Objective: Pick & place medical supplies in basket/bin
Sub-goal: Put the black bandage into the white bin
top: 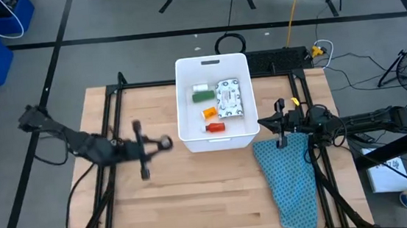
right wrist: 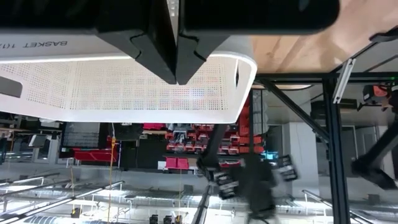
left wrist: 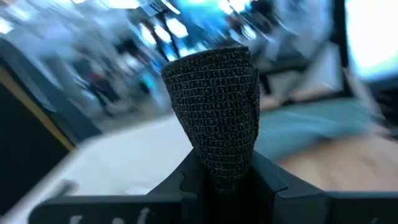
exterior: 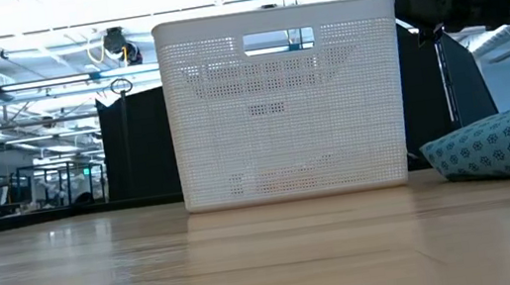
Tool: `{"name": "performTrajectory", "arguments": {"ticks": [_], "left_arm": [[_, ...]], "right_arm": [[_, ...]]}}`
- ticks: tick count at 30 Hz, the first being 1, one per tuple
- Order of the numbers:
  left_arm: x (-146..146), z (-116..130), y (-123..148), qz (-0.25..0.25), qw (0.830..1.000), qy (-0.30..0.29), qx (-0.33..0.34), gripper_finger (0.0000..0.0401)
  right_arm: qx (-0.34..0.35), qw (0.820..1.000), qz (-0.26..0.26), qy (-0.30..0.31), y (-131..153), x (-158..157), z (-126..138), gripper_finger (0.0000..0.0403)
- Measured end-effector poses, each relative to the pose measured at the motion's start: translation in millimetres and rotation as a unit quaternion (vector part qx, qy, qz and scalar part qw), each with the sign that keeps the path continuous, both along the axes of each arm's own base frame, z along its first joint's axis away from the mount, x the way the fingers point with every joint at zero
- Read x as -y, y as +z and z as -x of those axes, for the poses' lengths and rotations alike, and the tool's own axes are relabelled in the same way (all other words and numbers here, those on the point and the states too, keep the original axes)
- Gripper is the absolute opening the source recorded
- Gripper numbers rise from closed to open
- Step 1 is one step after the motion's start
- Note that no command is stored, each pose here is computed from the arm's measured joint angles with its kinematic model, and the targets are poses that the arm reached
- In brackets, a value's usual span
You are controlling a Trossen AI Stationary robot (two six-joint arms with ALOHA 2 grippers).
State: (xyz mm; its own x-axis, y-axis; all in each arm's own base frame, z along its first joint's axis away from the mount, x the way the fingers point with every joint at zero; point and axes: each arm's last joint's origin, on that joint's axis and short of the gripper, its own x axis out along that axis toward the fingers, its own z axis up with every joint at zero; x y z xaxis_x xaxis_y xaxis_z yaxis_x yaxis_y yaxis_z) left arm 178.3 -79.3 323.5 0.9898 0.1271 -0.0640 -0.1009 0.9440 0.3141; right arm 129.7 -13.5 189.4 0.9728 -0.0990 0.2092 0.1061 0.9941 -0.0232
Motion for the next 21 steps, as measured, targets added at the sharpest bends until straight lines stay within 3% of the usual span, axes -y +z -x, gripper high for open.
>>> {"name": "performTrajectory", "arguments": {"ticks": [4,10,16,21], "left_arm": [[-40,22,-14,-0.022,0.993,0.077,0.087,0.0066],[-77,50,-32,0.048,0.975,0.155,0.153,0.0066],[-96,53,-47,0.119,0.949,0.253,0.143,0.0066],[-105,47,-54,0.114,0.95,0.267,0.114,0.0066]], "right_arm": [[0.0,1.0,0.01,-0.003,0,0,0,0.0],[0.02,0.997,0.066,-0.017,5,0,1,0.0],[0.049,0.991,0.117,-0.032,11,0,3,0.0],[0.047,0.99,0.125,-0.035,11,0,3,0.0]]}}
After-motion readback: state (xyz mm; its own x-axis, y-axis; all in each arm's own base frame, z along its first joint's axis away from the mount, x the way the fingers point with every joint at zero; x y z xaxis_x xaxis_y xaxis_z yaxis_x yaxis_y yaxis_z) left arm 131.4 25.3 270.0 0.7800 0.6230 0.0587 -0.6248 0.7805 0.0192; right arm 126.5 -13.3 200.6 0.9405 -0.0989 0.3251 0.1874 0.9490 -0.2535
